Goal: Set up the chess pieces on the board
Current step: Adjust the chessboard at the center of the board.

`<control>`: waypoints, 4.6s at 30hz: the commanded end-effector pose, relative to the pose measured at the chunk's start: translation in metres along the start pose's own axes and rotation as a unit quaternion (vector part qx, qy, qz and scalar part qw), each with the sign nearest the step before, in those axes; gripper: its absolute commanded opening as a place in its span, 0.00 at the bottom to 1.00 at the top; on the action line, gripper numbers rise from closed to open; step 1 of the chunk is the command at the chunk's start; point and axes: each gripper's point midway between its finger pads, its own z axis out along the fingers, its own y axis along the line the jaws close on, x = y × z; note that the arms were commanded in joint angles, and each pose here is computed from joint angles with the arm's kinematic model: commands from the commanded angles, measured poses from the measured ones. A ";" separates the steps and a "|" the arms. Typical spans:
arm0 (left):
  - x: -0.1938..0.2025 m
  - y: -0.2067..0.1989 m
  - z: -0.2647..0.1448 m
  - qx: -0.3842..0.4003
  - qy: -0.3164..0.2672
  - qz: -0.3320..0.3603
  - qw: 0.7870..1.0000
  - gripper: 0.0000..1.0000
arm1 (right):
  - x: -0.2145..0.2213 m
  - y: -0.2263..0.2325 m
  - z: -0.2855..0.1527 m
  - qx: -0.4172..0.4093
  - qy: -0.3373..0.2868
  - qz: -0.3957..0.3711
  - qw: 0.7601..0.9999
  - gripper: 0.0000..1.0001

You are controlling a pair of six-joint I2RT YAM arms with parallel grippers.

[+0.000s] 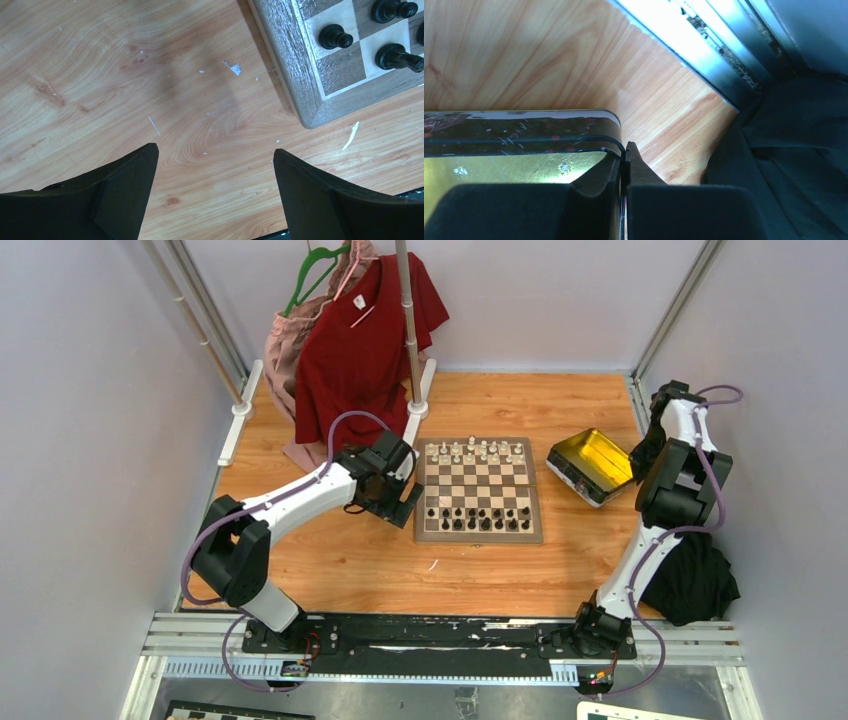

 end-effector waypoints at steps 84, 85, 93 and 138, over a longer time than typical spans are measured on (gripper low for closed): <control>-0.011 0.004 0.009 -0.011 0.032 0.015 0.999 1.00 | -0.082 0.065 0.029 -0.010 -0.155 -0.241 0.958 0.04; -0.010 0.004 0.009 -0.010 0.033 0.014 0.999 1.00 | -0.080 0.063 0.029 -0.006 -0.152 -0.237 0.959 0.01; -0.008 0.002 0.007 -0.003 0.034 0.011 0.999 1.00 | -0.062 0.049 0.013 0.000 -0.136 -0.198 0.971 0.03; -0.001 0.009 0.009 -0.021 0.025 0.009 0.999 1.00 | -0.060 0.219 -0.025 -0.184 -0.216 -0.159 0.946 0.24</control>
